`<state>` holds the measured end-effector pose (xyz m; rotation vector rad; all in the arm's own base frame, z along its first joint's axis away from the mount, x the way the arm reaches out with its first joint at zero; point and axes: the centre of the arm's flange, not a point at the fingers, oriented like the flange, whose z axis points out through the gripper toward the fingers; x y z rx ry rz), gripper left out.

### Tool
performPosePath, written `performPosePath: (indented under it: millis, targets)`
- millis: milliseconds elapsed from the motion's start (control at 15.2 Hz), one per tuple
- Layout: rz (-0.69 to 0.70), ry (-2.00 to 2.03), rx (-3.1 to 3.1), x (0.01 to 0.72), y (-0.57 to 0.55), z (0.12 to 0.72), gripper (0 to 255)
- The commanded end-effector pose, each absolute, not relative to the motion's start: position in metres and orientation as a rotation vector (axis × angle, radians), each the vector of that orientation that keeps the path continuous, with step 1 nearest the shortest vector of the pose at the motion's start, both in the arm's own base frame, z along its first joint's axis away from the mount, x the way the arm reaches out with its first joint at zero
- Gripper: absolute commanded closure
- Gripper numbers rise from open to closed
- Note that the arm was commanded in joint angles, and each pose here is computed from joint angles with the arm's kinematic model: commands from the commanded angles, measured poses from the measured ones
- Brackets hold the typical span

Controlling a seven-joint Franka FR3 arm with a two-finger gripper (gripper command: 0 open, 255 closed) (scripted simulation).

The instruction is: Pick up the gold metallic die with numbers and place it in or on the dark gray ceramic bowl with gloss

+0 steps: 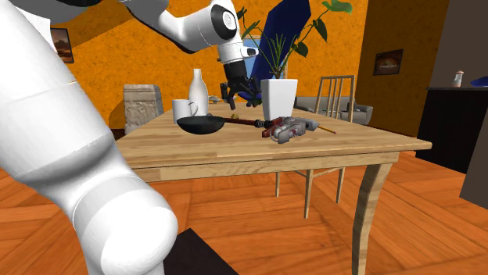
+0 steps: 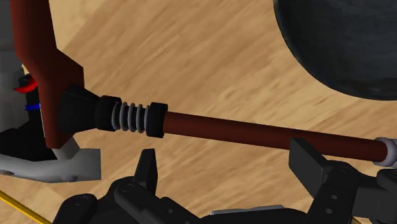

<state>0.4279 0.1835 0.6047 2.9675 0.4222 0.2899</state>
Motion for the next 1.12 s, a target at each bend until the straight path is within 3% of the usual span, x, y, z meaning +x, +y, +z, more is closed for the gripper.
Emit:
performPosePath:
  millis: [0,1056]
  targets:
    - [0.292,0.434,2.971,0.44,0.205,0.602,0]
    - [0.306,0.522,2.983,0.534,0.356,0.582,0]
